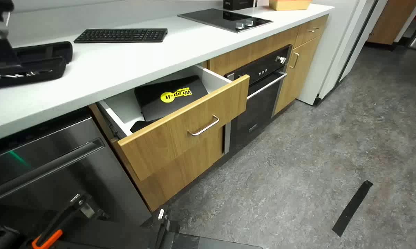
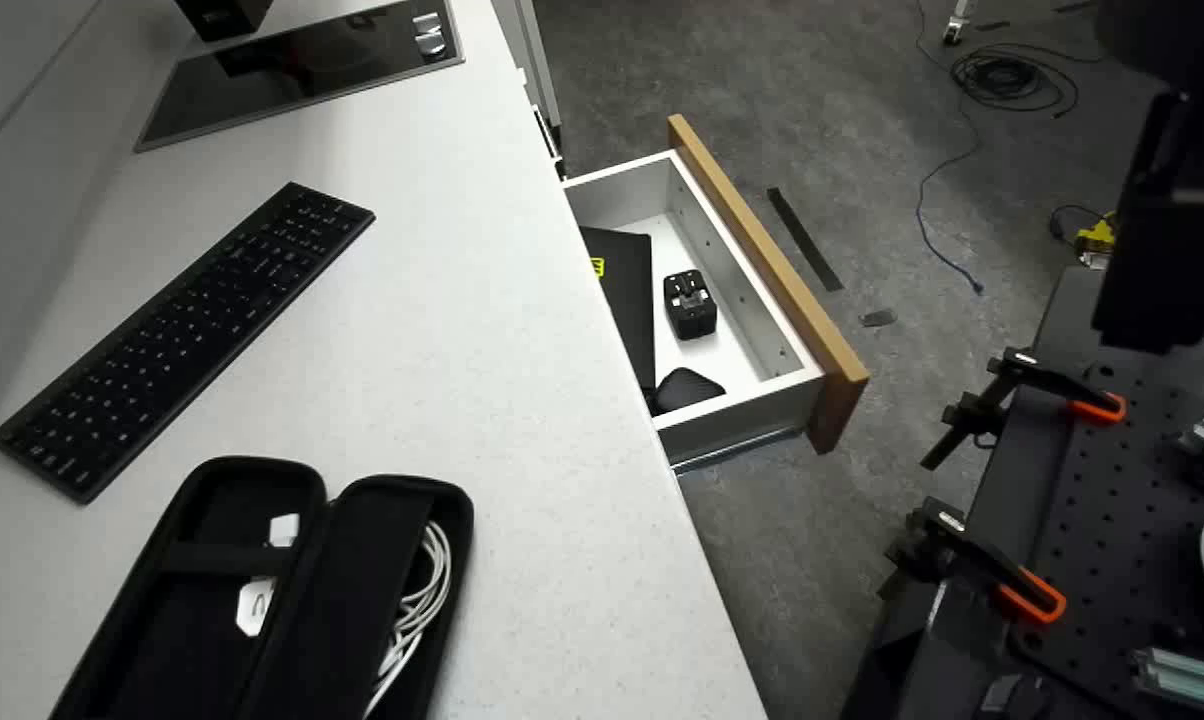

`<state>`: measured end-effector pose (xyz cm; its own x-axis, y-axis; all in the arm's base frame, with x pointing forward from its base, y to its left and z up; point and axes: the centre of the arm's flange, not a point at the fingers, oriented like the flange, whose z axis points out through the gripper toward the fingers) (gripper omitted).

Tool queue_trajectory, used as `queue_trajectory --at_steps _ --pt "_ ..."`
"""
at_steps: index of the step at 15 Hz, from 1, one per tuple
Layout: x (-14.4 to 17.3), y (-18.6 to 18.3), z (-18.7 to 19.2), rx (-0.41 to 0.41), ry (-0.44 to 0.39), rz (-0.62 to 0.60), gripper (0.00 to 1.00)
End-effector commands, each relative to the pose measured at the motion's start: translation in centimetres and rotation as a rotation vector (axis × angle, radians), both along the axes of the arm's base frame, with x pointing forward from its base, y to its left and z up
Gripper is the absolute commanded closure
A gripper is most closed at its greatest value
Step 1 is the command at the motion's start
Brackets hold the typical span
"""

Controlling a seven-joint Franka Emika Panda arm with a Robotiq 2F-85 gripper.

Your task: Close the top drawer of the kitchen unit

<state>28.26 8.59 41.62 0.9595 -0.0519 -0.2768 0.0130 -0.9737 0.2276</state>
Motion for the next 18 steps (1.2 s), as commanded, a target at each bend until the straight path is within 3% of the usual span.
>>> queue_trajectory --at_steps 1,5,7,15,18 --pt "0.0 0.0 0.0 0.0 0.001 0.0 0.0" --pt "0.5 -0.3 -0.2 0.008 -0.013 -0.012 0.0" --pt "2.0 -2.6 -1.0 0.032 -0.038 -0.049 0.0" --pt "8.2 -18.0 -7.7 0.012 -0.195 -0.341 0.0" --pt "9.2 -22.2 -10.9 0.016 -0.197 -0.45 0.0"
